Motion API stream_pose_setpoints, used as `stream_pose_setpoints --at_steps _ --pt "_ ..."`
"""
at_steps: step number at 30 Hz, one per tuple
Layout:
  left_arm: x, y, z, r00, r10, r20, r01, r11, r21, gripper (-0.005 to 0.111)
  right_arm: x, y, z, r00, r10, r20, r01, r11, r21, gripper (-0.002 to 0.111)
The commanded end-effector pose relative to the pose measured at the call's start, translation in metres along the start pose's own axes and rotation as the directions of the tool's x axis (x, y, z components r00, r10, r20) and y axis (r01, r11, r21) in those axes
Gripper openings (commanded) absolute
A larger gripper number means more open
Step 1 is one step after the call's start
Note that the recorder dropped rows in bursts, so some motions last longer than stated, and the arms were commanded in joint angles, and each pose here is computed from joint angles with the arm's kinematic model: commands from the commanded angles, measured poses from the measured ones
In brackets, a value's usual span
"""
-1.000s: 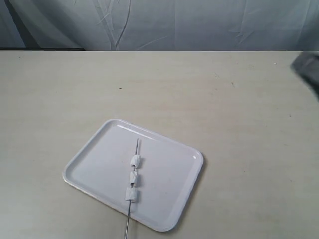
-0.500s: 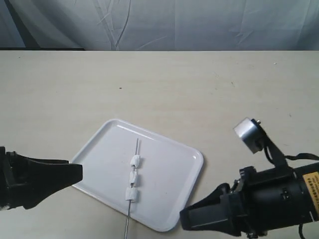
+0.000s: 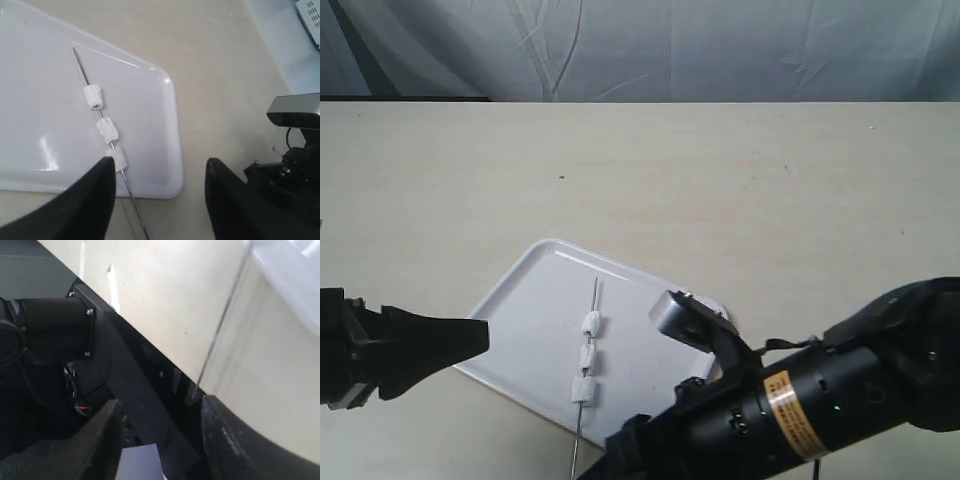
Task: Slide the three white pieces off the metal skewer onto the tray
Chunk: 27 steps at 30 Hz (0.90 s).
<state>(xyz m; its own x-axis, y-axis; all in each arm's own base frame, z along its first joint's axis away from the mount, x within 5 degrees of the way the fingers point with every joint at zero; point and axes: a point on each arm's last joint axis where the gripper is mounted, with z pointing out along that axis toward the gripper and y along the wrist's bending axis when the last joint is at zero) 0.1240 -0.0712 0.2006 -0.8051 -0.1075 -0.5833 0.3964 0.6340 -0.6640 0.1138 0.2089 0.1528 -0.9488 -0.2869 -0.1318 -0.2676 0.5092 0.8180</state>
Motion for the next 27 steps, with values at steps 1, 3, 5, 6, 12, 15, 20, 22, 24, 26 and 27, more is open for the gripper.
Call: stream_pose_setpoints --at_steps 1,3,5,6,12,15,20,22,24,26,27 --pt "-0.002 0.000 0.001 1.000 -0.009 0.020 0.009 1.000 -0.004 0.052 -0.007 0.015 0.021 1.000 -0.022 -0.014 0.023 1.000 0.009 0.048" --pt "-0.002 0.001 0.001 1.000 -0.009 0.022 0.009 1.000 -0.010 0.052 -0.007 0.016 0.030 1.000 0.002 -0.008 -0.002 1.000 0.020 0.048" --pt "-0.002 0.002 0.001 1.000 0.000 0.018 0.001 1.000 -0.025 0.052 -0.005 0.015 0.036 1.000 0.024 0.002 -0.024 0.999 0.040 0.048" --pt "-0.002 0.003 0.000 1.000 0.006 0.016 -0.005 0.999 -0.038 0.052 -0.004 0.014 0.038 1.000 0.026 0.001 -0.026 0.998 0.050 0.048" --pt "-0.002 0.005 0.000 1.000 0.012 0.023 -0.011 0.998 -0.062 0.052 -0.001 0.013 0.043 0.999 0.033 0.022 -0.035 0.995 0.097 0.047" --pt "-0.003 0.006 0.000 1.000 0.014 0.027 -0.012 0.997 -0.073 0.052 0.002 0.011 0.048 0.998 0.061 0.029 -0.064 0.992 0.113 0.047" --pt "-0.003 0.006 0.000 1.000 0.015 0.026 -0.013 0.997 -0.070 0.052 0.002 0.004 0.055 0.993 0.114 0.039 -0.118 0.983 0.139 0.047" --pt "-0.003 0.006 0.000 1.000 0.015 0.026 -0.013 0.997 -0.070 0.052 0.002 0.002 0.057 0.990 0.133 0.048 -0.138 0.980 0.145 0.047" --pt "-0.003 0.006 0.000 1.000 0.015 0.024 -0.013 0.998 -0.067 0.052 0.002 0.000 0.058 0.989 0.138 0.046 -0.143 0.979 0.147 0.047" --pt "-0.002 0.005 0.000 1.000 0.016 0.021 -0.015 0.998 -0.060 0.052 0.002 0.000 0.057 0.989 0.137 0.050 -0.143 0.978 0.154 0.047" --pt "-0.002 0.005 0.000 1.000 0.016 0.021 -0.015 0.998 -0.060 0.052 0.001 -0.001 0.057 0.989 0.138 0.056 -0.145 0.976 0.162 0.047"
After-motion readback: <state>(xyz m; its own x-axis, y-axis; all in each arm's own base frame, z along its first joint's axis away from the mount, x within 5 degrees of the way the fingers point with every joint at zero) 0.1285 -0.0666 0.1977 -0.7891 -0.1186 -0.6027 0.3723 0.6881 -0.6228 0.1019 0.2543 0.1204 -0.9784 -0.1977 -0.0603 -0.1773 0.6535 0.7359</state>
